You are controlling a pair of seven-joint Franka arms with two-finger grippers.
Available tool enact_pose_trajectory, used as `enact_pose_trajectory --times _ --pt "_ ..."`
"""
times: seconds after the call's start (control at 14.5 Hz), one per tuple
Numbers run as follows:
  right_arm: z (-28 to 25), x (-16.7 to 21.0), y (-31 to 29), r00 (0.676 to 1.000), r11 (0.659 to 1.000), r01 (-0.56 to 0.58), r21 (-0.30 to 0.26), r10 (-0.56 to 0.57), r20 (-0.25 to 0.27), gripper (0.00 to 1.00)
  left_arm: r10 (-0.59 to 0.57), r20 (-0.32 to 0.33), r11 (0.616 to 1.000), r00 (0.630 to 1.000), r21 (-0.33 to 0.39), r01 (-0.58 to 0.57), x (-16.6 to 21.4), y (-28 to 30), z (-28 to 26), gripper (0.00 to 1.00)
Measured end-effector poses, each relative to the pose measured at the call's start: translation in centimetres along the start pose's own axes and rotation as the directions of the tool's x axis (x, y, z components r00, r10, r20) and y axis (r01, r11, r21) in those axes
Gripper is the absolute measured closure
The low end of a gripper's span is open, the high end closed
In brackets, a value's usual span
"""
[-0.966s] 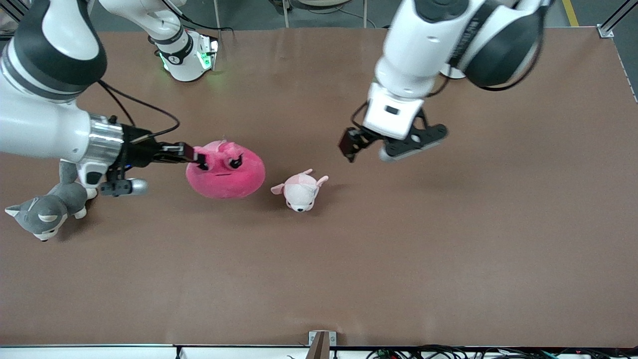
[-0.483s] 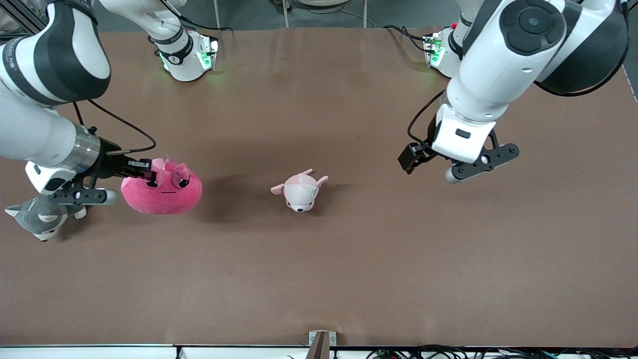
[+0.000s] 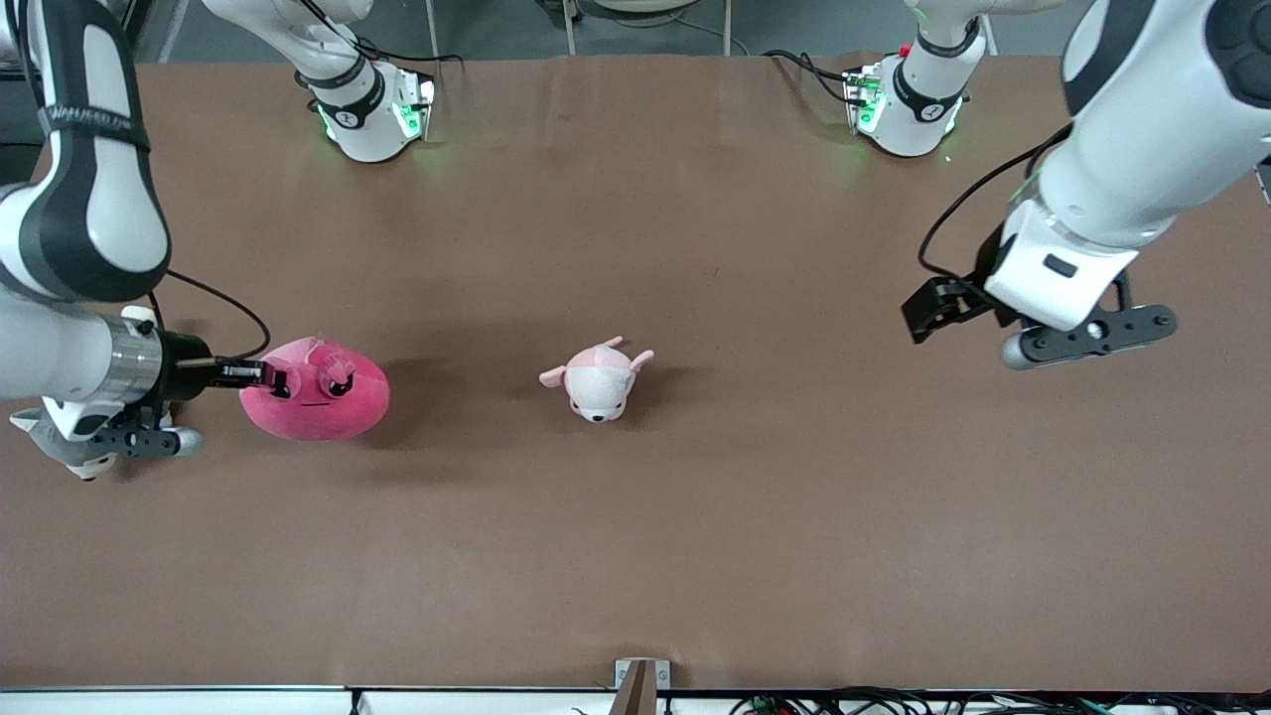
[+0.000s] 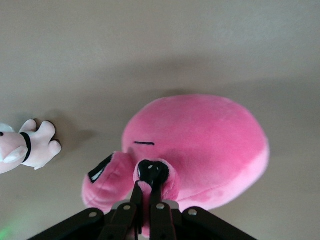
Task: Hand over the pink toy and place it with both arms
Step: 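Carry the plush toward the gray cat while the left gripper returns, then lower the pink plush beside the gray cat and open the right gripper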
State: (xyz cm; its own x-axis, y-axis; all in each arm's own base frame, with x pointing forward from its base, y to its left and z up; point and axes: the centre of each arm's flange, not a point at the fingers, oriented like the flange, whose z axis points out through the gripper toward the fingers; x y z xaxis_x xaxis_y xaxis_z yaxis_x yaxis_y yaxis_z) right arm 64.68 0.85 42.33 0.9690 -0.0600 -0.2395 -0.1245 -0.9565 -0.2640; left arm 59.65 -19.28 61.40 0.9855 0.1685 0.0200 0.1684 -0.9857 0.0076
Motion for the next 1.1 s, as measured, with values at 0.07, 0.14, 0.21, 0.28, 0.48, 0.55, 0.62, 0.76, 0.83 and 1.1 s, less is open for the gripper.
enact_pose_trajectory --times 0.07,0.14,0.21,0.28,0.48,0.55,0.62,0.76,0.83,1.1 --pt "0.7 0.4 0.9 1.000 1.000 -0.010 0.020 0.010 0.012 0.92 0.000 0.007 1.000 1.000 0.008 0.000 -0.1 -0.7 -0.4 0.00" --pt "1.4 0.8 1.6 1.000 0.999 -0.021 0.037 0.020 0.023 0.92 -0.003 0.013 1.000 1.000 0.015 0.003 -0.3 -1.1 -0.7 0.00" --pt "1.9 1.0 1.9 0.999 0.998 -0.029 0.055 0.027 0.032 0.92 -0.006 0.023 1.000 1.000 0.024 0.005 -0.6 -1.4 -0.9 0.00" --pt "2.4 1.2 2.0 0.999 0.997 -0.036 0.075 0.033 0.042 0.92 -0.007 0.035 0.999 0.999 0.033 0.006 -1.0 -1.5 -1.1 0.00" --pt "3.6 1.4 1.8 0.997 0.991 -0.050 0.121 0.042 0.065 0.92 0.015 0.049 0.999 0.999 0.044 -0.017 -1.0 -2.9 -1.4 0.00" --pt "4.0 1.6 1.8 0.996 0.991 -0.053 0.126 0.044 0.072 0.92 0.033 0.053 0.998 0.998 0.049 -0.036 -0.7 -3.9 -1.3 0.00" --pt "4.5 1.7 1.9 0.996 0.990 -0.057 0.130 0.046 0.080 0.92 0.042 0.058 0.997 0.997 0.056 -0.045 -0.4 -5.1 -1.1 0.00" --pt "5.4 2.0 2.2 0.994 0.989 -0.061 0.133 0.049 0.094 0.92 0.067 0.068 0.995 0.995 0.069 -0.072 0.2 -7.6 -0.8 0.00" --pt "5.9 2.1 2.5 0.993 0.989 -0.067 0.134 0.053 0.104 0.92 0.090 0.071 0.993 0.993 0.072 -0.095 0.3 -8.5 -0.8 0.00" --pt "7.9 2.7 3.6 0.989 0.987 -0.083 0.136 0.064 0.134 0.92 0.144 0.071 0.987 0.987 0.059 -0.148 -0.3 -10.9 -1.4 0.00"
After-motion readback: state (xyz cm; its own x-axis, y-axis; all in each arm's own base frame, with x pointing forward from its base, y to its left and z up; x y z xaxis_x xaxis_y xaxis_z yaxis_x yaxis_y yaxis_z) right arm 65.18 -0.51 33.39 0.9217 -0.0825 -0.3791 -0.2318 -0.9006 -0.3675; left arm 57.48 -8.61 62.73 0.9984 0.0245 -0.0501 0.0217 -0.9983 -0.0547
